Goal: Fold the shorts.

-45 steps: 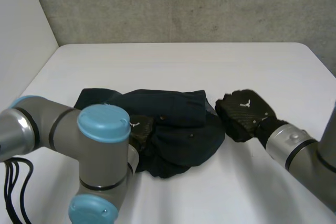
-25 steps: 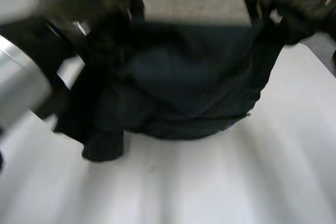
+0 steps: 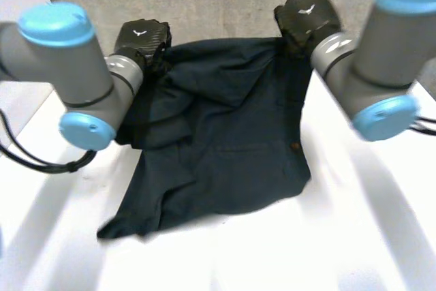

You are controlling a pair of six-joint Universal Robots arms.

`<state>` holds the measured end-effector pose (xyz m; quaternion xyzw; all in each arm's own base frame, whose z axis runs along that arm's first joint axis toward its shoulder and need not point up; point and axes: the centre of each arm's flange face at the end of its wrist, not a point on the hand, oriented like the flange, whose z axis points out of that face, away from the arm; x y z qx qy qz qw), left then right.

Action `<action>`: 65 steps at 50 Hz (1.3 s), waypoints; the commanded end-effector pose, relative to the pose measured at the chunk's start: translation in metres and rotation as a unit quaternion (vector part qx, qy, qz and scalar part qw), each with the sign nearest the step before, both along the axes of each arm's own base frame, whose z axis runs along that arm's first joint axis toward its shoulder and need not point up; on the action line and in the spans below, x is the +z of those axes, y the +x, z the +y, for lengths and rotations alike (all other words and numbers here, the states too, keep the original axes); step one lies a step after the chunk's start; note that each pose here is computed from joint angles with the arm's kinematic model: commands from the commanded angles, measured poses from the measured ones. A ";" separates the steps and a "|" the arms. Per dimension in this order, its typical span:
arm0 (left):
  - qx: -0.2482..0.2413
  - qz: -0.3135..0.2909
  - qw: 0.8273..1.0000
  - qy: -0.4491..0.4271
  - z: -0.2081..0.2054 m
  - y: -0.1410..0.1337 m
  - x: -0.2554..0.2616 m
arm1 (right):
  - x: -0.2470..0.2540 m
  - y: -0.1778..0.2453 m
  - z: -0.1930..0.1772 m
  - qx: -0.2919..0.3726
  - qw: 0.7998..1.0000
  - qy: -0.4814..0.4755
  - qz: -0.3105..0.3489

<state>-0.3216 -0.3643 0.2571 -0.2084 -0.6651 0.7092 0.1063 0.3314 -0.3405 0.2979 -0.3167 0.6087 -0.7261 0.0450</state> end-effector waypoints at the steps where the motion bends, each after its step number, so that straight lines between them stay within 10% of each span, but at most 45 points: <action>1: 0.025 0.013 0.996 -0.088 -0.040 -0.013 -0.024 | -0.056 0.029 -0.040 -0.046 0.992 -0.111 0.050; 7: 0.092 -0.007 0.992 -0.081 -0.043 0.005 -0.028 | -0.068 0.024 -0.033 -0.054 0.991 -0.061 0.104; 31: -0.009 -0.134 0.977 0.168 0.163 0.047 -0.066 | -0.112 -0.050 0.134 0.062 0.964 0.224 0.126; 40: 0.061 -0.117 0.982 0.139 0.129 0.047 -0.098 | -0.143 -0.058 0.157 0.087 0.961 0.234 0.119; 52: 0.241 -0.142 0.949 0.144 0.023 0.113 -0.136 | -0.155 -0.051 0.142 0.084 0.972 0.194 0.101; 65: 0.181 -0.142 0.968 0.103 0.073 0.089 -0.086 | -0.165 -0.034 0.114 0.075 0.979 0.163 0.095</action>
